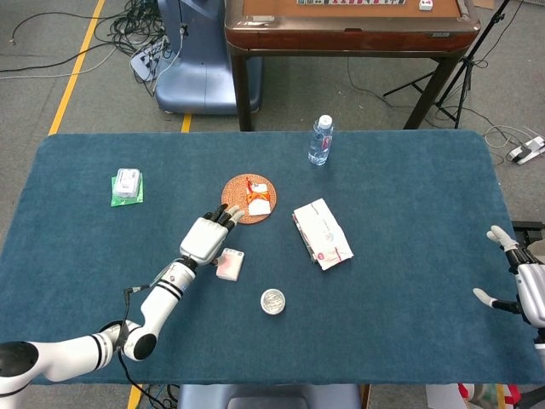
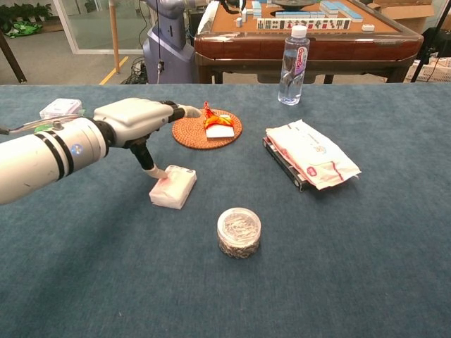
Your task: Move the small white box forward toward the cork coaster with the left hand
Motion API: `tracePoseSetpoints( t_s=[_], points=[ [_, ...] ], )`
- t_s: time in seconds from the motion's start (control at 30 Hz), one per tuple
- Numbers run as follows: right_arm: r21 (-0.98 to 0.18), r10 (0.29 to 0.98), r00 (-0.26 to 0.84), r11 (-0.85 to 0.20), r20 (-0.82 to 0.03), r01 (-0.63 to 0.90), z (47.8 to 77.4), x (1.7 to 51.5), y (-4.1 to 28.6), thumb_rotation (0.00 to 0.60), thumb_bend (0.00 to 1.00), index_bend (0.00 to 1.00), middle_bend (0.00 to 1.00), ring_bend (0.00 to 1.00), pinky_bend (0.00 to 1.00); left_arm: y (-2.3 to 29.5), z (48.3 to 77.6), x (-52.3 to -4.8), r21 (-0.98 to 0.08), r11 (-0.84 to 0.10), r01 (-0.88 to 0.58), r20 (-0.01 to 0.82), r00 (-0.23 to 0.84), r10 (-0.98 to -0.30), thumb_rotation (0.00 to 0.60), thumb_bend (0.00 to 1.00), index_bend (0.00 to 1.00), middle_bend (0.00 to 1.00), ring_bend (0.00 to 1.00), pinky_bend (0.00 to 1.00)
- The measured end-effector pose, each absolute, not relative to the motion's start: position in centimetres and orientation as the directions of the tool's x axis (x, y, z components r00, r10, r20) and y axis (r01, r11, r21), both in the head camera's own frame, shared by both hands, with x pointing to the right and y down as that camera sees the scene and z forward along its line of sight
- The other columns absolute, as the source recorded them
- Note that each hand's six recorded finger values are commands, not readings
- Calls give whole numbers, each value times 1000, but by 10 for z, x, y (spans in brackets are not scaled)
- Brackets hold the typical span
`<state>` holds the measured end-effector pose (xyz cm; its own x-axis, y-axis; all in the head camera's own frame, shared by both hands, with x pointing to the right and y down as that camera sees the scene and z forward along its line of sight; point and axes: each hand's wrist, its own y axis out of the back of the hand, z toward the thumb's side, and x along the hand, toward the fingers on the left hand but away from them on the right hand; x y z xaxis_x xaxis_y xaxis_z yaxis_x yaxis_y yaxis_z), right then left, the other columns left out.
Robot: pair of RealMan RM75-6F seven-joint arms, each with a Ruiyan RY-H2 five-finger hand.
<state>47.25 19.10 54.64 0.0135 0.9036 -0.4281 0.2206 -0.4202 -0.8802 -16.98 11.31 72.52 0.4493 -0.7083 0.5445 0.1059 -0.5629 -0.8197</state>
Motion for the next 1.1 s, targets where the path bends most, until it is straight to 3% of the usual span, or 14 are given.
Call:
tracePoseSetpoints(
  t_s=[0.3,1.1],
  points=[
    [-881,905,13,-417,-425,223,545,474,191,600,0,36,197,224,463,118,716,-148,-831,-547,101,521,484,-703,600,0,0,0,0,239],
    [-879,904,31,-422,-426,221,545,469,193,600,0,36,197,224,463,152,694,-192,-840,-518,160,526,471,-708,600,0,0,0,0,239]
  ],
)
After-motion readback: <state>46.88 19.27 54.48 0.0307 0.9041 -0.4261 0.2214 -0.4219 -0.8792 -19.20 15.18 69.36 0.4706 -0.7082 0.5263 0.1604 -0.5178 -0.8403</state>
